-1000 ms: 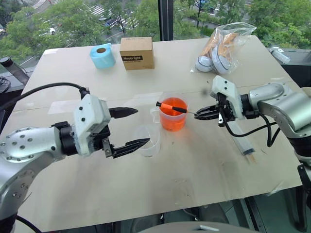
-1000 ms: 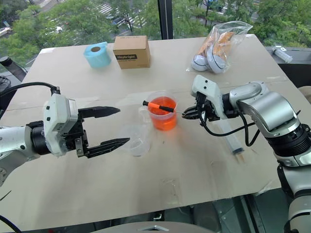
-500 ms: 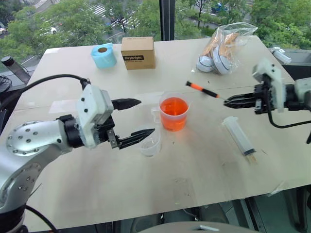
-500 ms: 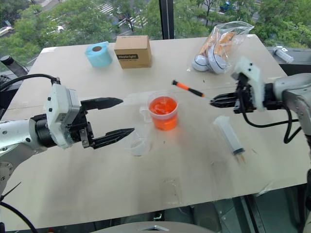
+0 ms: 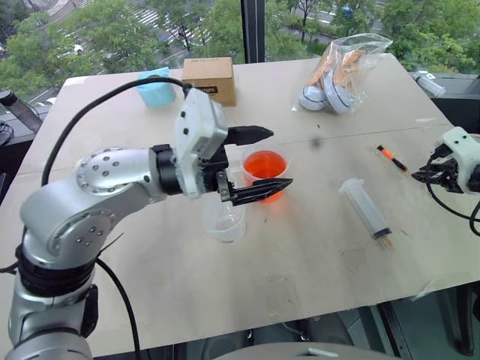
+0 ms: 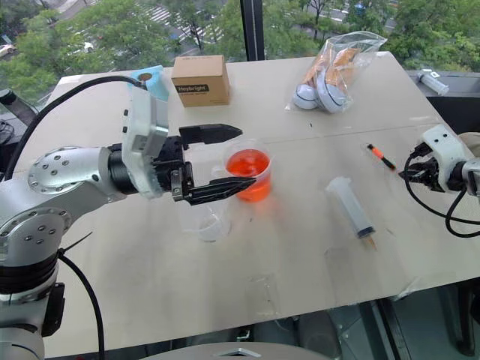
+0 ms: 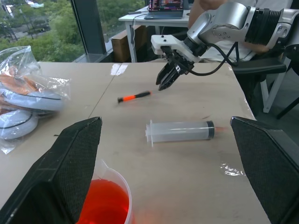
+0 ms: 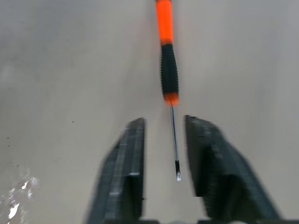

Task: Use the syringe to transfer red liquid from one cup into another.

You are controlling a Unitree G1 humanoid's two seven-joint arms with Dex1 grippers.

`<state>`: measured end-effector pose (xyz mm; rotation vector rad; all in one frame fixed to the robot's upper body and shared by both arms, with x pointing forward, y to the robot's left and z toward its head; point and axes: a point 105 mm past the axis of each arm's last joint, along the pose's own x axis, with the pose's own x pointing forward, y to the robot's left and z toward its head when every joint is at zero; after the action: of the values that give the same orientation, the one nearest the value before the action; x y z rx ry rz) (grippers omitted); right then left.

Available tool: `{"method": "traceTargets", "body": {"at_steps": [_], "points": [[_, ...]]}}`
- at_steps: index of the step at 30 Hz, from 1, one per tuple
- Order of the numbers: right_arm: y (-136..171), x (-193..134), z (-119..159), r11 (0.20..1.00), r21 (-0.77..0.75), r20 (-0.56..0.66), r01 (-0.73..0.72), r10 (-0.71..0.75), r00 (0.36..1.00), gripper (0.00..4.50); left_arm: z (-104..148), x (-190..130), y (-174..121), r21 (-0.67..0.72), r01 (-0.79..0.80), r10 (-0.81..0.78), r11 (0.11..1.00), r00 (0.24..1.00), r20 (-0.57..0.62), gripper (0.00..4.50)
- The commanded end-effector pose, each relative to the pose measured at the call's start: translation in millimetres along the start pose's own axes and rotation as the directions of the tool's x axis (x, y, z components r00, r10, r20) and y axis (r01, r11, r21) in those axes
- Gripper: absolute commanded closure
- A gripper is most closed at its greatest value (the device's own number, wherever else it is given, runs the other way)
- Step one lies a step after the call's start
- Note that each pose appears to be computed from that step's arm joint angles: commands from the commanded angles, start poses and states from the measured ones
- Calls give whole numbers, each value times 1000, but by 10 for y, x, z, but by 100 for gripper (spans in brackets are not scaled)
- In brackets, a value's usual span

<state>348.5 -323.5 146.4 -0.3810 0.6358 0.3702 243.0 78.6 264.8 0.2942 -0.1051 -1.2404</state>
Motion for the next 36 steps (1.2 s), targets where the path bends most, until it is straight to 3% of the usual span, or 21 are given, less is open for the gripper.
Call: {"method": "traceTargets", "body": {"at_steps": [1, 4, 8, 13, 17, 25, 32, 35, 36], "points": [[58, -173, 206, 996, -85, 13, -14, 16, 1000, 145, 22, -50, -19, 32, 13, -12, 999, 1000, -20, 0], [348, -280, 396, 984, -97, 10, -147, 149, 989, 6, 6, -97, -34, 39, 25, -23, 999, 999, -40, 0], [804, -406, 709, 944, -54, 27, -326, 328, 944, 6, -33, -149, -37, 51, 41, -38, 998, 997, -66, 0], [1209, -351, 658, 915, 41, -125, -402, 404, 906, 6, -57, -147, -30, 66, 58, -53, 996, 996, -73, 0], [1236, -207, 608, 939, 85, -207, -333, 344, 916, 6, -60, -102, -46, 84, 60, -55, 995, 997, -58, 0], [1183, 132, 620, 972, 139, -251, -189, 219, 943, 6, -77, -75, -104, 84, 15, -12, 996, 999, -31, 0], [1241, 299, 517, 967, 187, -314, -172, 225, 922, 6, -79, -101, -147, 88, -12, 14, 996, 999, -29, 0], [1219, 338, 464, 967, 209, -333, -149, 213, 919, 79, -123, -124, -189, 70, 16, -12, 997, 998, -55, 0], [1215, 344, 453, 967, 212, -335, -144, 211, 918, 122, -122, -132, -209, 61, 31, -28, 998, 998, -55, 0]]}}
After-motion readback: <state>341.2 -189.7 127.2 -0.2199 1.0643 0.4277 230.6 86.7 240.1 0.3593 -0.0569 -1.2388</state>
